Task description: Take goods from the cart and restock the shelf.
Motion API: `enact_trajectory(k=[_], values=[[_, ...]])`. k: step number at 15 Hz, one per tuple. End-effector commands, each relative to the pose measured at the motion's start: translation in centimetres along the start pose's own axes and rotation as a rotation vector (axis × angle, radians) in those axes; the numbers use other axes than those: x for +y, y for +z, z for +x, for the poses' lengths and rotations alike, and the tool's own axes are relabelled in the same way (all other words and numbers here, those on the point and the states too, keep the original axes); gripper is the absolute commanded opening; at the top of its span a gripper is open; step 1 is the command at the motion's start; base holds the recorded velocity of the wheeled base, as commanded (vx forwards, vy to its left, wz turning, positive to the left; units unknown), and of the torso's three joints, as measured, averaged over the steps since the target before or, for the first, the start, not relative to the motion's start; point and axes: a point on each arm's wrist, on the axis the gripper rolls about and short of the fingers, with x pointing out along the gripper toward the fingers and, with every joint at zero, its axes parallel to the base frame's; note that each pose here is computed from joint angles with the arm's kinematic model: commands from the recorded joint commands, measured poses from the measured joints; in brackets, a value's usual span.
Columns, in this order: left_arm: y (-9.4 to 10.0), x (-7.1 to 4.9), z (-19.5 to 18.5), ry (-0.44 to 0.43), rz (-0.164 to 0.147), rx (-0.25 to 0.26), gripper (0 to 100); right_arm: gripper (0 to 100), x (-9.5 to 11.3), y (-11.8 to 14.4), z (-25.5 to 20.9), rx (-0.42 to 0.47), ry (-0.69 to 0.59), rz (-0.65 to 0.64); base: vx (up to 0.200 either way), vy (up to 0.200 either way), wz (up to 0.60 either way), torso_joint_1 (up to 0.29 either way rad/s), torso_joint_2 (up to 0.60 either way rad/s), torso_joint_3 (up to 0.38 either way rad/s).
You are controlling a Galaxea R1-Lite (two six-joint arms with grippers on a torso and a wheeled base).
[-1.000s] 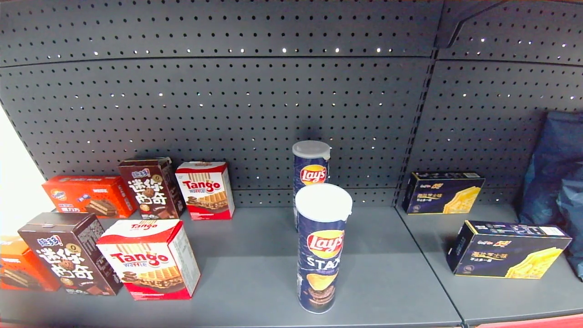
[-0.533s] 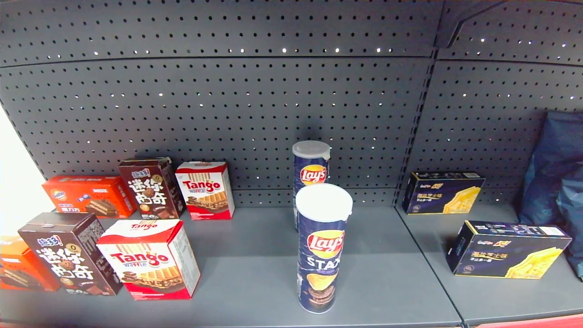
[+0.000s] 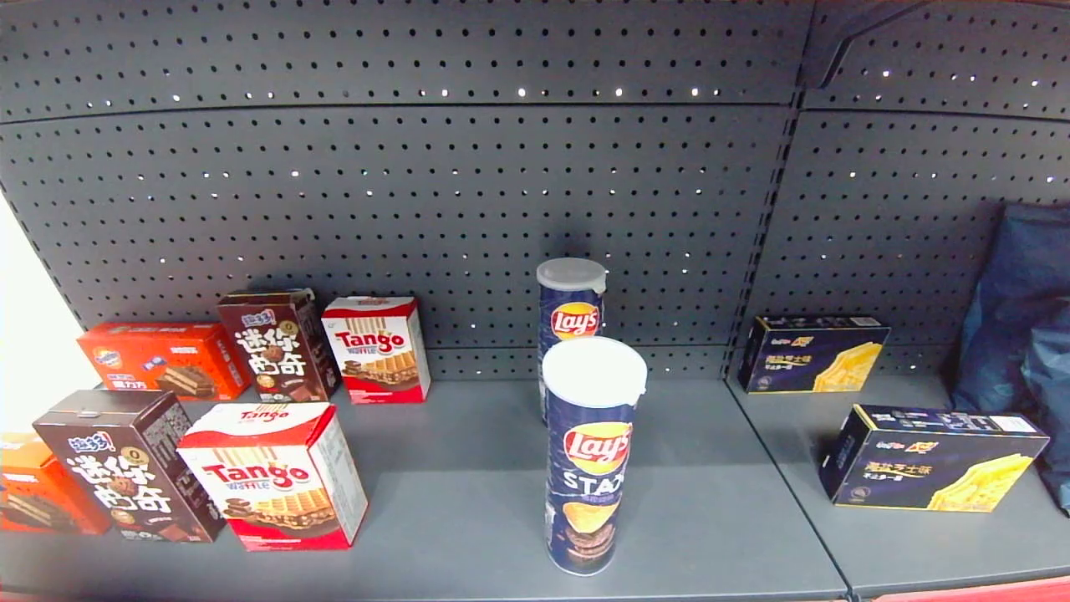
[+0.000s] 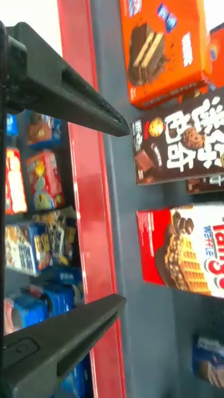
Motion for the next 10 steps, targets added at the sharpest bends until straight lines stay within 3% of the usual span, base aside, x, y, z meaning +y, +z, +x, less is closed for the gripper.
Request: enact_trajectory(k=[1, 9, 10], values=[[0.00, -0.10, 0.00, -0.044, 0.034, -0.003, 100, 100, 0.00, 0.01, 0.01, 0.001, 0.001, -0.002, 0.000, 0.000, 0.00, 0.000, 0.00, 0.000], [0.00, -0.13, -0.01, -0.056, 0.031, -0.003, 100, 100, 0.00, 0.01, 0.01, 0.001, 0.001, -0.002, 0.000, 0.000, 0.00, 0.000, 0.00, 0.000], [0.00, -0.13, -0.01, -0.057, 0.031, -0.004, 100, 100, 0.00, 0.01, 0.01, 0.001, 0.001, -0.002, -0.200, 0.000, 0.00, 0.002, 0.00, 0.012]])
